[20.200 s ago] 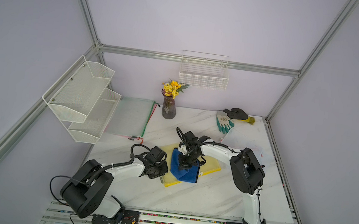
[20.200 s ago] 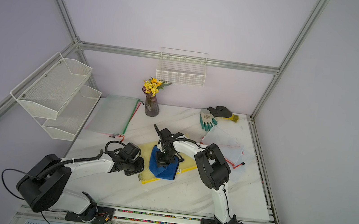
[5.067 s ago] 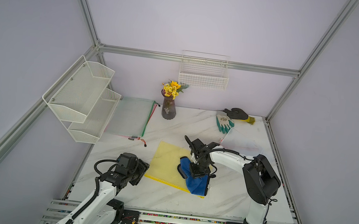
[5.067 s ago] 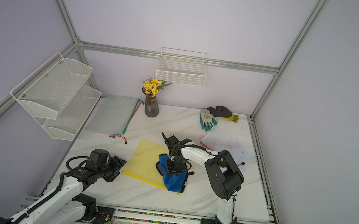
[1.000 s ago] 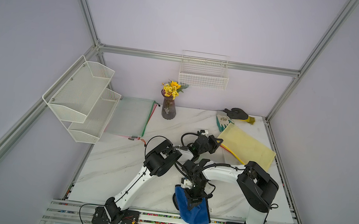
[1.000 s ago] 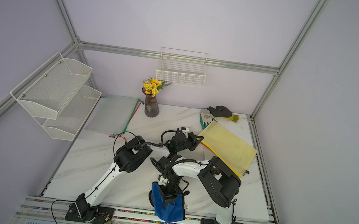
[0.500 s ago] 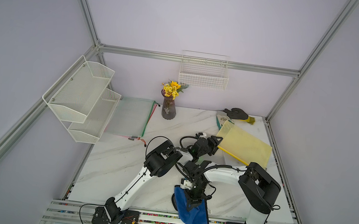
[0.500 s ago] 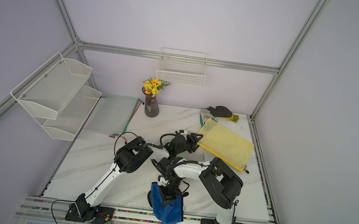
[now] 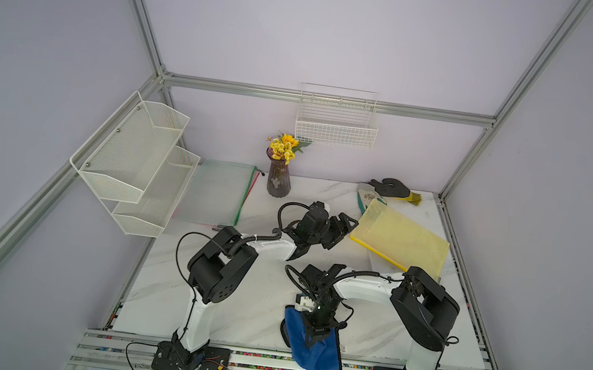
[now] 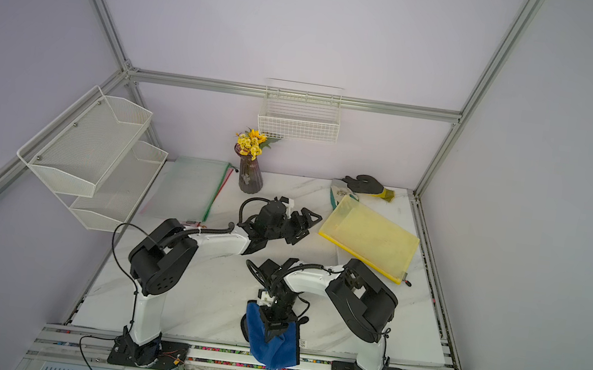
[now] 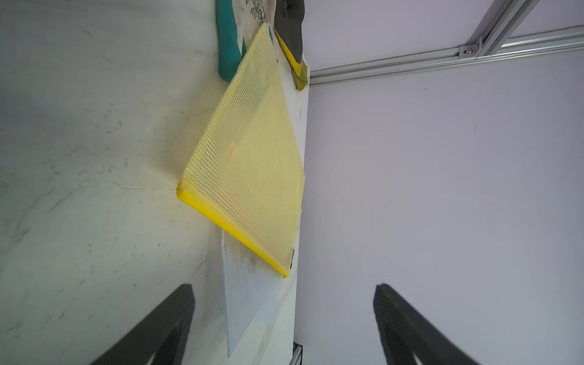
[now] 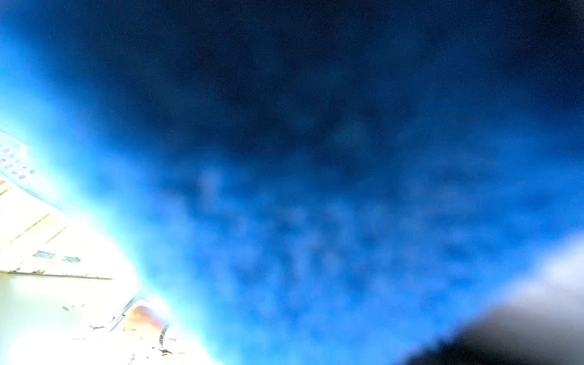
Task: Wipe the document bag
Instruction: Place the document bag, then move the document bag to the center of the board.
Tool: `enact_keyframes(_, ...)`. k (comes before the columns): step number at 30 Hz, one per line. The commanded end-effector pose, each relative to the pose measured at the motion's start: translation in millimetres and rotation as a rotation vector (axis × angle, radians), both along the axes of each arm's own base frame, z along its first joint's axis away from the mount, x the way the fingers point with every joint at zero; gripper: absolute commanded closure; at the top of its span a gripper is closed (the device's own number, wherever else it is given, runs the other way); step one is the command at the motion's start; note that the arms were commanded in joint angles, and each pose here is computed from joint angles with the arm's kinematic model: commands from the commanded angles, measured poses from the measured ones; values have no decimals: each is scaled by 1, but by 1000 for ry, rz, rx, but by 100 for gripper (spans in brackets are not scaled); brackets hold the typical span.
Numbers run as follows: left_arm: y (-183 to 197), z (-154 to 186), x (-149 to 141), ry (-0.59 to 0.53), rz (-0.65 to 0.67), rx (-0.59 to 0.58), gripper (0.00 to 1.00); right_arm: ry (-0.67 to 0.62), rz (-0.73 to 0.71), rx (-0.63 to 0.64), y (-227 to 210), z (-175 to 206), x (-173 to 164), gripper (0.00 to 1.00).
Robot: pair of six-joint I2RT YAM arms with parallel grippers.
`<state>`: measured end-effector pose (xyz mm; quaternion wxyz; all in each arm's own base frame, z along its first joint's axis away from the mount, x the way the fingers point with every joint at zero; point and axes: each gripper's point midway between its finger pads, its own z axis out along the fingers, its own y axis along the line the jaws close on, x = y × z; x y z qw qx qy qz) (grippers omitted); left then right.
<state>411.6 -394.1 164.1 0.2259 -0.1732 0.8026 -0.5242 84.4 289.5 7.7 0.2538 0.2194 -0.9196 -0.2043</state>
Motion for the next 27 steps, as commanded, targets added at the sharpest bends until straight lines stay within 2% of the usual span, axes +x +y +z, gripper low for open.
enact_keyframes(1,49,-10,-8,-35,37,179,12,-299,5,-245,-33,-90,58,100)
enact_keyframes(3,77,-1,-9,-41,75,235,13,-305,-26,-244,-28,-90,73,100)
enact_keyframes(5,113,-3,-12,2,117,319,14,-301,-91,-240,-24,-92,94,100)
enact_keyframes(8,168,-20,-23,132,162,453,14,-285,-166,-215,-20,-89,120,100)
enact_keyframes(9,189,-29,-31,187,194,500,11,-289,-170,-206,-17,-87,127,100)
enact_keyframes(11,226,-45,-44,272,281,565,2,-315,-157,-190,-11,-79,139,100)
enact_keyframes(15,286,-57,-51,320,510,599,8,-325,-152,-169,-1,-74,149,100)
enact_keyframes(18,310,-59,-35,268,610,546,23,-319,-152,-157,3,-74,151,100)
enact_keyframes(27,364,-78,4,328,856,335,27,-285,-161,-158,-2,-82,156,100)
